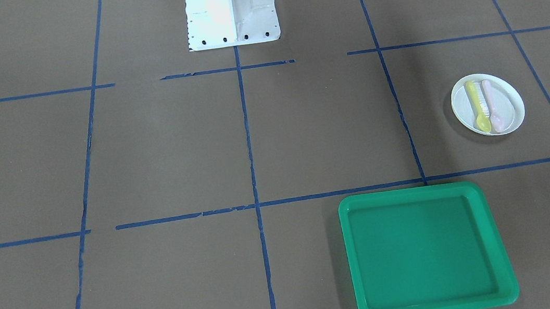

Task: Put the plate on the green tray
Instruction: 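Move the left gripper down toward the rim of the white plate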

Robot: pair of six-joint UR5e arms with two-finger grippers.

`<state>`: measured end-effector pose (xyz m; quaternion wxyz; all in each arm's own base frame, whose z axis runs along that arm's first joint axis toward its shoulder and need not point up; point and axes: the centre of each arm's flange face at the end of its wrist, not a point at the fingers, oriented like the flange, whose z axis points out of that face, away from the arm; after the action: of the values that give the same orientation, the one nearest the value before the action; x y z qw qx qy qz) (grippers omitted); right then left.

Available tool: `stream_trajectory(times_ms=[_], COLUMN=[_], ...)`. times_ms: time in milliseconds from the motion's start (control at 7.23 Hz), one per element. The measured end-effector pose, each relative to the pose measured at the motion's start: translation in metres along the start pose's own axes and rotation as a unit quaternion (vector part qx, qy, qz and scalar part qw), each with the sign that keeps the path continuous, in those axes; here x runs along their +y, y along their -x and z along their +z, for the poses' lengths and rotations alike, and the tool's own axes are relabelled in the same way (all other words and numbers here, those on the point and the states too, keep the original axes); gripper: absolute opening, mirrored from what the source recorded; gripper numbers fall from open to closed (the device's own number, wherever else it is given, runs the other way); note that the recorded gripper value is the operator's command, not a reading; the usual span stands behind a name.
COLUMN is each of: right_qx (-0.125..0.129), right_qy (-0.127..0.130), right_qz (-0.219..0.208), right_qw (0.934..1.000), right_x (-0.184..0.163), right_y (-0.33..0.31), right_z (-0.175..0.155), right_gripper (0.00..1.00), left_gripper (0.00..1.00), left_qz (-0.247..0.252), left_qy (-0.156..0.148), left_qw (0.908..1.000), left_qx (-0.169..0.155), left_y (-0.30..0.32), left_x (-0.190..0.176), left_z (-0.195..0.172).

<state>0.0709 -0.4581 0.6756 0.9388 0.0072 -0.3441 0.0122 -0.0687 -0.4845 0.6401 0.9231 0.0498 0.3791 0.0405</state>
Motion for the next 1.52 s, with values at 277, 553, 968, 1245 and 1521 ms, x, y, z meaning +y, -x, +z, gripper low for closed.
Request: stream_trajectory(times_ms=[277,553,968,1245,1521], right_qx=[0.000,0.000,0.000,0.000,0.000], right_qy=[0.000,0.000,0.000,0.000,0.000], right_qz=[0.000,0.000,0.000,0.000,0.000], right_qw=[1.0000,1.0000,1.0000,1.0000,1.0000], right_x=[0.000,0.000,0.000,0.000,0.000], right_y=[0.000,0.000,0.000,0.000,0.000], right_z=[0.000,0.000,0.000,0.000,0.000], right_gripper=[1.00,1.00,1.00,1.00,1.00], left_gripper=[1.00,1.00,1.00,1.00,1.00], left_qz=[0.001,0.005,0.011,0.016,0.023], left_qy=[-0.001,-0.005,0.000,0.003,0.007], left_qw=[1.0000,1.0000,0.9994,0.9989,0.9993], left_qx=[0.001,0.001,0.032,0.044,0.030], left_y=[-0.001,-0.005,-0.049,-0.100,-0.117], left_x=[-0.001,-0.007,-0.018,-0.023,-0.020], left_z=[0.000,-0.003,0.016,0.050,0.096])
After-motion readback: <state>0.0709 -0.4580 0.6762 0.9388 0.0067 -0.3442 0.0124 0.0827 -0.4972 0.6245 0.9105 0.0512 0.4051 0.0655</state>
